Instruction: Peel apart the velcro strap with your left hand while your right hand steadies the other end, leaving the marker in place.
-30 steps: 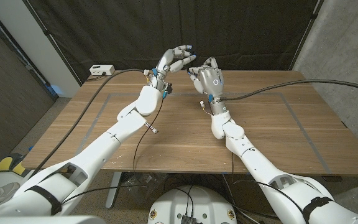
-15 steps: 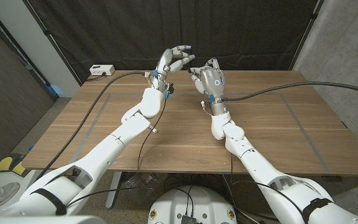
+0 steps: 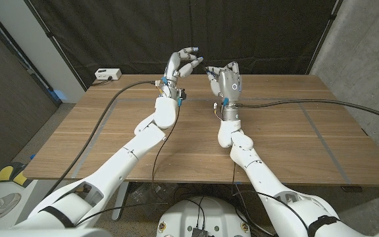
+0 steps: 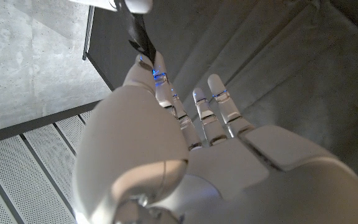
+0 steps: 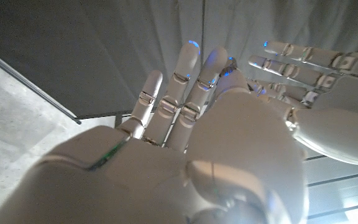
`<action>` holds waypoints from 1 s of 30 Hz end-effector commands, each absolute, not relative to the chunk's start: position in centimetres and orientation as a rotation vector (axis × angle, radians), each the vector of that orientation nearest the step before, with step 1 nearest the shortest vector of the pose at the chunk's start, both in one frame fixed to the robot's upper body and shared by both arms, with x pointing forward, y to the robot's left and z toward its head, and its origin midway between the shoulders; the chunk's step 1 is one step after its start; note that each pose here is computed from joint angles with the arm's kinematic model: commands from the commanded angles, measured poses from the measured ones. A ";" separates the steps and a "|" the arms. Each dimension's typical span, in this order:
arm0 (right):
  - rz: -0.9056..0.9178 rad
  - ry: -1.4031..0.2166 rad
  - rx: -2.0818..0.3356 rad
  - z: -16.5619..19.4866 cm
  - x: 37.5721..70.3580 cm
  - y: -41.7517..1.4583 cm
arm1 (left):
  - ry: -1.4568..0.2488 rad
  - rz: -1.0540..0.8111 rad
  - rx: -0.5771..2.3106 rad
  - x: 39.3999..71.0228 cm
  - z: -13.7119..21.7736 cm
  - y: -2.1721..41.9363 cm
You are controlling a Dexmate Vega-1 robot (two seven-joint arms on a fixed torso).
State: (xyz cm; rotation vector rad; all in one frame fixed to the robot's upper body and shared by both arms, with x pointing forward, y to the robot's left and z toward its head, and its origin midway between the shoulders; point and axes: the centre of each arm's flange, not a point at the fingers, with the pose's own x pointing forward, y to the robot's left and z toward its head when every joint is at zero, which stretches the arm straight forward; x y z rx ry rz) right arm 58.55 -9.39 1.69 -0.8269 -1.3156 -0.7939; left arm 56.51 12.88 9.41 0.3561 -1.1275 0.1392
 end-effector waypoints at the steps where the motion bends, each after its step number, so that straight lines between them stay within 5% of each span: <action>1: -0.872 -1.204 -0.619 1.8 58.1 -10.5 | -1.153 0.203 0.344 55.4 9.1 12.3; 16: -0.839 -1.246 -0.341 1.8 56.4 -11.8 | -1.155 0.210 0.339 54.9 8.5 11.5; 30: -0.827 -1.261 -0.318 1.9 56.1 -11.9 | -1.140 0.217 0.333 54.4 7.9 12.0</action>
